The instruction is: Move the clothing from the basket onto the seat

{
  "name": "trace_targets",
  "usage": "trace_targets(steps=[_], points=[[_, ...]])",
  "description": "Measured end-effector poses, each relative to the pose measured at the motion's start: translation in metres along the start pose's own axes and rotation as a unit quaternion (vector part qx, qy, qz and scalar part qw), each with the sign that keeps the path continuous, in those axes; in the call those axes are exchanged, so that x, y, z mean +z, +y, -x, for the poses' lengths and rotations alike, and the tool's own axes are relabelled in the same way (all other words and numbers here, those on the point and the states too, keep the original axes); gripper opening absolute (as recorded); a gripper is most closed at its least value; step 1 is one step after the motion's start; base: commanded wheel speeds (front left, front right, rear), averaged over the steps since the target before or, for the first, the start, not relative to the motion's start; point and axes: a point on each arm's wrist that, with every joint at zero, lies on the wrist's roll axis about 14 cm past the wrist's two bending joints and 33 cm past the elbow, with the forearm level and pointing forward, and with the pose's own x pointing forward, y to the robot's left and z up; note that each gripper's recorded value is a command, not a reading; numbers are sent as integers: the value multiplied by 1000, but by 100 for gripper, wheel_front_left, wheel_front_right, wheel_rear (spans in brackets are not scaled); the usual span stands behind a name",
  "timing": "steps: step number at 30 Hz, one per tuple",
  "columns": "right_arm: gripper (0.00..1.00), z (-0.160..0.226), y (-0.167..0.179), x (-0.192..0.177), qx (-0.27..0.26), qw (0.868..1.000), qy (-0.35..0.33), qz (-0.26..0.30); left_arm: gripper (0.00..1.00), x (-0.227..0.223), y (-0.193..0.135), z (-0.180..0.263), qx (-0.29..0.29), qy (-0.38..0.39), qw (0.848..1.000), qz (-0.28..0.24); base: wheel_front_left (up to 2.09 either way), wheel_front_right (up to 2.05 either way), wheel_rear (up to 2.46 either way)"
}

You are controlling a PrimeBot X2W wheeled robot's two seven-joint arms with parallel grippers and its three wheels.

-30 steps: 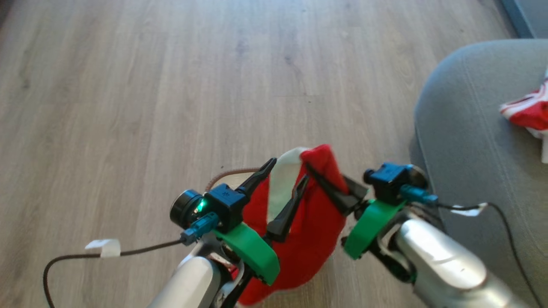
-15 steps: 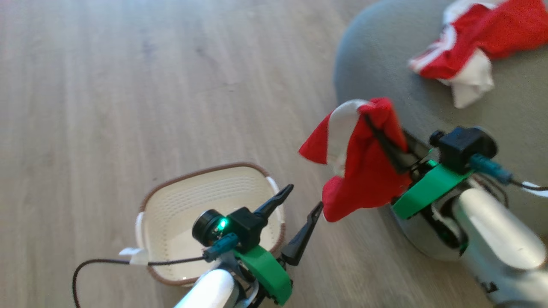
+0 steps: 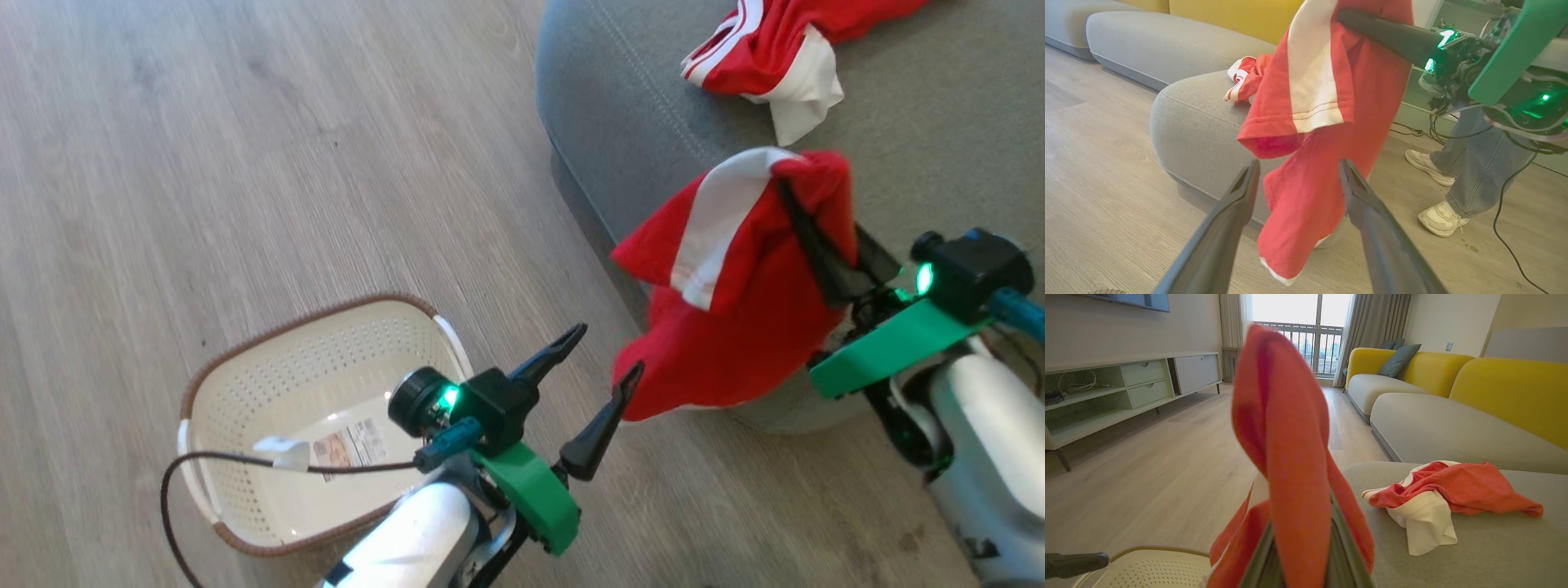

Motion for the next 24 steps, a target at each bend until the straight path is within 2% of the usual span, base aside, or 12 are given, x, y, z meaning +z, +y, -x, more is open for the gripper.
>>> trace_targets(steps=[5,8,14,15,18,19,20,24], points=[[0,-13,-17,-5,-24,1000,4,2,100,0,14,-8,3,-8,1000,11,0,0,0],[0,-37,-25,-4,-34,999,-4,4,100,0,33,-15,9,-16,1000,8,0,0,0],[0,-130,-28,26,-18,998,-65,20,100,-4,93,-25,45,-33,998,9,0,0,0],[0,-165,-36,39,-25,996,-86,21,100,-12,115,-24,61,-31,998,15,0,0,0],[0,-212,-60,56,-51,993,-105,30,100,-32,143,-18,83,-21,996,24,0,0,0],[0,-212,-60,56,-51,993,-105,30,100,-32,143,-18,83,-21,996,24,0,0,0],[0,-235,-84,70,-78,989,-118,39,100,-47,156,-11,97,-10,995,33,0,0,0],[0,-256,-120,83,-122,983,-125,60,100,-68,173,0,120,5,992,50,0,0,0]])
